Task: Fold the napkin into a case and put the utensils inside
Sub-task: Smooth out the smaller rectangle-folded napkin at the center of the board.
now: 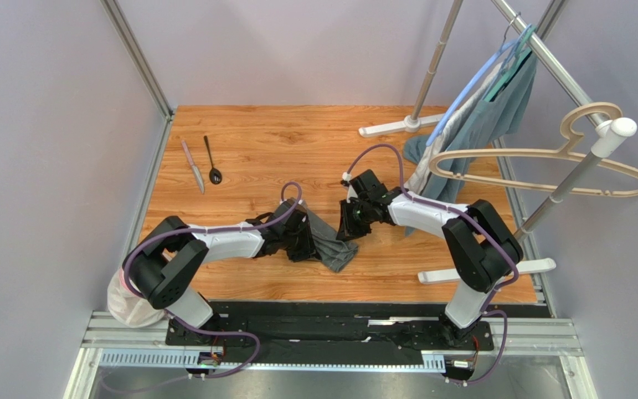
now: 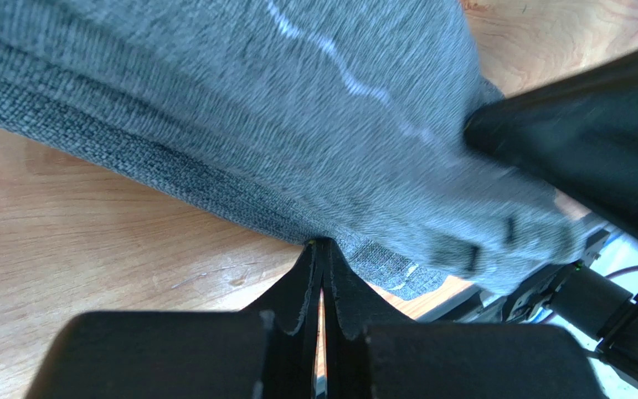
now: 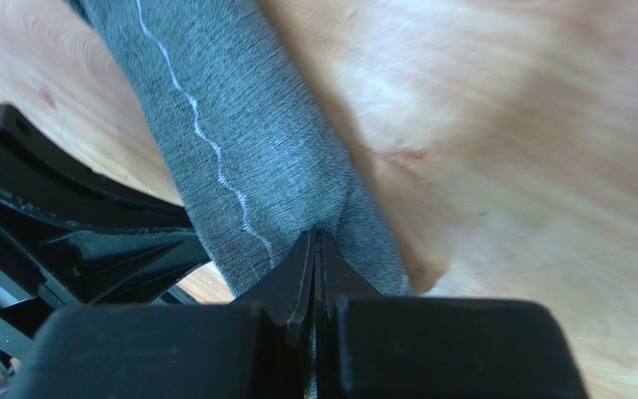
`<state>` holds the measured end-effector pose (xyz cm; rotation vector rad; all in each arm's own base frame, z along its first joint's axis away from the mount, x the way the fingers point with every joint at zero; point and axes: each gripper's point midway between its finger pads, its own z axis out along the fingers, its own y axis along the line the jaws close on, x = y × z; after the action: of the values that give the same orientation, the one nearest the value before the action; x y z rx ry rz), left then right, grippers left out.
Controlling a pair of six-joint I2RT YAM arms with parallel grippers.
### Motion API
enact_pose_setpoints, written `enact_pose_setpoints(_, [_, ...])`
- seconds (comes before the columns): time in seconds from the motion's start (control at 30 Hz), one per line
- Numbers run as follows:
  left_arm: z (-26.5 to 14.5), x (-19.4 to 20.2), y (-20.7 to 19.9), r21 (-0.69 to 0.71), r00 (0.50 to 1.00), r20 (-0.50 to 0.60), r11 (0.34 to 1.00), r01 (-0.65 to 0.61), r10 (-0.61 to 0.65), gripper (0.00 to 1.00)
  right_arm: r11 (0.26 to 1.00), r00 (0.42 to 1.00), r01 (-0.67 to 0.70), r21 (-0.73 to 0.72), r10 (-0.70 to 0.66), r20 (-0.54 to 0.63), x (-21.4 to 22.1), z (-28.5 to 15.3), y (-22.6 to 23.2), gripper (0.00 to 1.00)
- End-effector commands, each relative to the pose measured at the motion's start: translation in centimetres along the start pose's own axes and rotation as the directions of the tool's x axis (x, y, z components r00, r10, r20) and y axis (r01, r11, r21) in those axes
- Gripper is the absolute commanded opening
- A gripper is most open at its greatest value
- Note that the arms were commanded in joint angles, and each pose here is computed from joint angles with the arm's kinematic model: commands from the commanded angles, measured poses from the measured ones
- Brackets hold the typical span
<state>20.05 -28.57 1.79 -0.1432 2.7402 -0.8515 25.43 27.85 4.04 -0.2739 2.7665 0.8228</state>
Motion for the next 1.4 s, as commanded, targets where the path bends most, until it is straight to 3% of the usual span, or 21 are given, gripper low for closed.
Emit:
enact_pose_setpoints(0.0, [0.4,-1.2,-0.9,0.016,0.998,0.057,1.0,0.005,-0.006,0.04,0.997,1.0,0.009,-0.078,-0.007,0.022,0.3,-0.2,2.8,0.0])
enact_pose_setpoints(0.47, [0.4,-0.7,-0.7,-0.007,0.999,0.052,1.0,-0.015,0.015,0.04,0.999,0.999,-0.031,-0.025,0.031,0.02,2.2,0.5,2.0,0.0])
enact_pose_setpoints(0.7, [-4.0,-0.8,-1.6,0.005,0.993,0.08,0.996,-0.085,0.084,0.12,0.999,1.0,-0.031,0.008,0.031,0.002,2.8,1.9,0.7,0.0])
enact_pose_setpoints(0.83, [-7.5,-2.8,-2.2,0.012,0.985,0.149,0.996,-0.092,0.089,0.15,1.0,1.0,-0.025,0.014,0.025,0.007,2.8,1.8,0.5,0.0])
enact_pose_setpoints(0.97, [-9.3,-7.8,-2.1,0.071,0.976,0.22,0.997,-0.005,-0.01,0.13,1.0,1.0,-0.023,0.018,0.023,0.013,2.8,1.7,0.5,0.0])
enact_pose_setpoints(1.17, [-6.6,-10.7,-3.5,0.071,0.986,0.167,0.997,-0.042,0.03,0.08,1.0,1.0,-0.021,0.015,0.021,0.018,2.5,1.8,0.6,0.0])
enact_pose_setpoints(1.37, [-2.5,-9.8,-1.8,0.048,0.997,0.083,0.999,-0.011,0.007,0.07,1.0,1.0,-0.021,0.011,0.02,0.017,2.6,1.7,0.7,0.0])
